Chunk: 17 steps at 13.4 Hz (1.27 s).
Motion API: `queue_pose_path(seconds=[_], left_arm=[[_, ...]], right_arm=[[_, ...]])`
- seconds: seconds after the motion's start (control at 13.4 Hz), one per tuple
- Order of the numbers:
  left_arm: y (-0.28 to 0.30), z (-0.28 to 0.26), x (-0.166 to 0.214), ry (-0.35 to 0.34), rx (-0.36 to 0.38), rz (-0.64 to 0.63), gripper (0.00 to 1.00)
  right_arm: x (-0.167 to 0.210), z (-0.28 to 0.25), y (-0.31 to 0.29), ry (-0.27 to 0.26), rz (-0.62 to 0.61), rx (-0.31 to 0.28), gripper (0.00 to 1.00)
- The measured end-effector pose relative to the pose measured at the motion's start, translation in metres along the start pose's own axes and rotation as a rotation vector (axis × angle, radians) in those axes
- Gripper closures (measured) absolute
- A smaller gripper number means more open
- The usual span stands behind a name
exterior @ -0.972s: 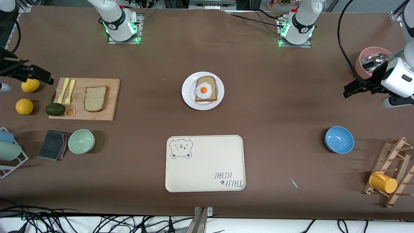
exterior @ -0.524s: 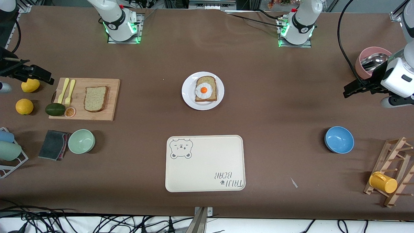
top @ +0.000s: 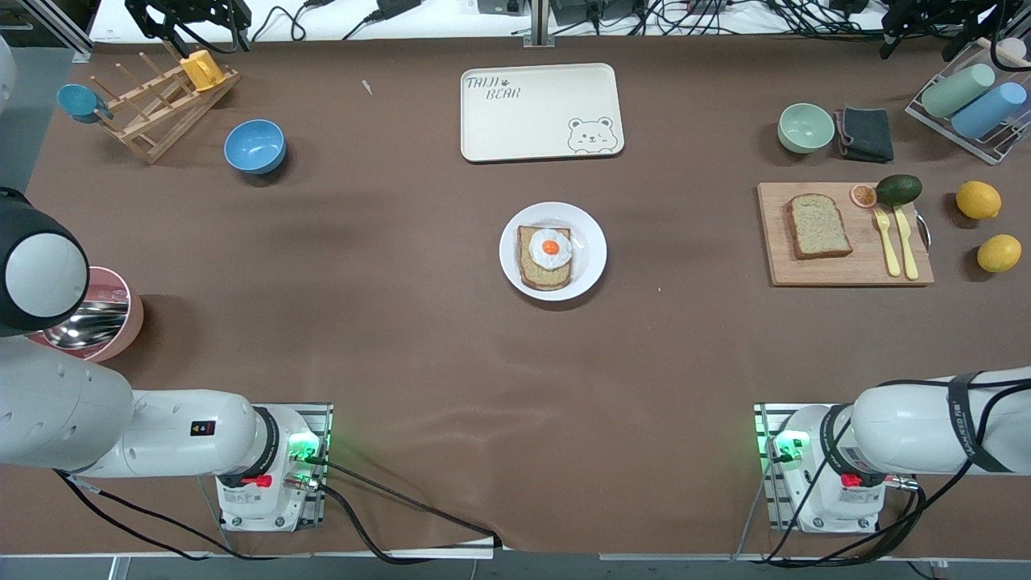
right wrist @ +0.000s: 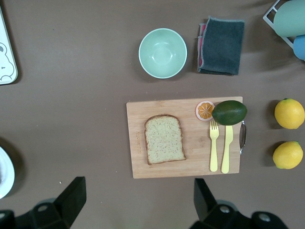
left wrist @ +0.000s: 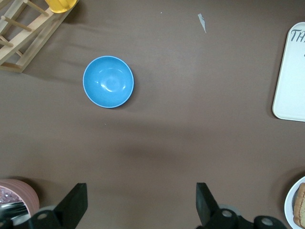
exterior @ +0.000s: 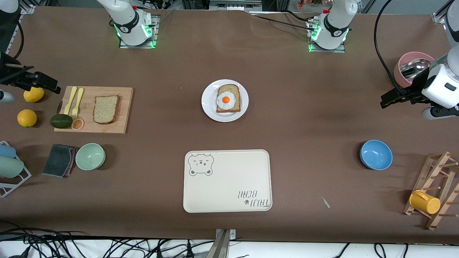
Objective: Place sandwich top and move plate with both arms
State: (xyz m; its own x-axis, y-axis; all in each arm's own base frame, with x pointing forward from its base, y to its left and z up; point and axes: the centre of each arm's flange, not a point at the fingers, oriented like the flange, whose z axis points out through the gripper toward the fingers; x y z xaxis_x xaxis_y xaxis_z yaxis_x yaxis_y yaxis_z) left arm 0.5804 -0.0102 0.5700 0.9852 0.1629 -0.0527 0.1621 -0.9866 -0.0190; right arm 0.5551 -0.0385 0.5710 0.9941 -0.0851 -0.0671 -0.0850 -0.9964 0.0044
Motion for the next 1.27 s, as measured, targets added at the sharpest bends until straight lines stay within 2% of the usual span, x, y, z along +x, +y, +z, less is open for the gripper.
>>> queue_pose_path(seconds=[0.37, 0.67, 1.27], left_arm=[[0.0000, 0.0000, 0.0000, 0.000, 0.000, 0.000, 0.00], [0.0000, 0.0000, 0.0000, 0.000, 0.000, 0.000, 0.00], [0.0001, 0.0001, 0.0000, 0.000, 0.000, 0.000, 0.00]], right_arm=[[-0.0001, 0.0001, -0.0001, -0.001, 0.000, 0.000, 0.00], [-0.0028, 0.0024, 0.0000, -0.026, 0.000, 0.000, 0.00], [-0.0027, 0.0022, 0.0000, -0.025, 0.000, 0.000, 0.00]])
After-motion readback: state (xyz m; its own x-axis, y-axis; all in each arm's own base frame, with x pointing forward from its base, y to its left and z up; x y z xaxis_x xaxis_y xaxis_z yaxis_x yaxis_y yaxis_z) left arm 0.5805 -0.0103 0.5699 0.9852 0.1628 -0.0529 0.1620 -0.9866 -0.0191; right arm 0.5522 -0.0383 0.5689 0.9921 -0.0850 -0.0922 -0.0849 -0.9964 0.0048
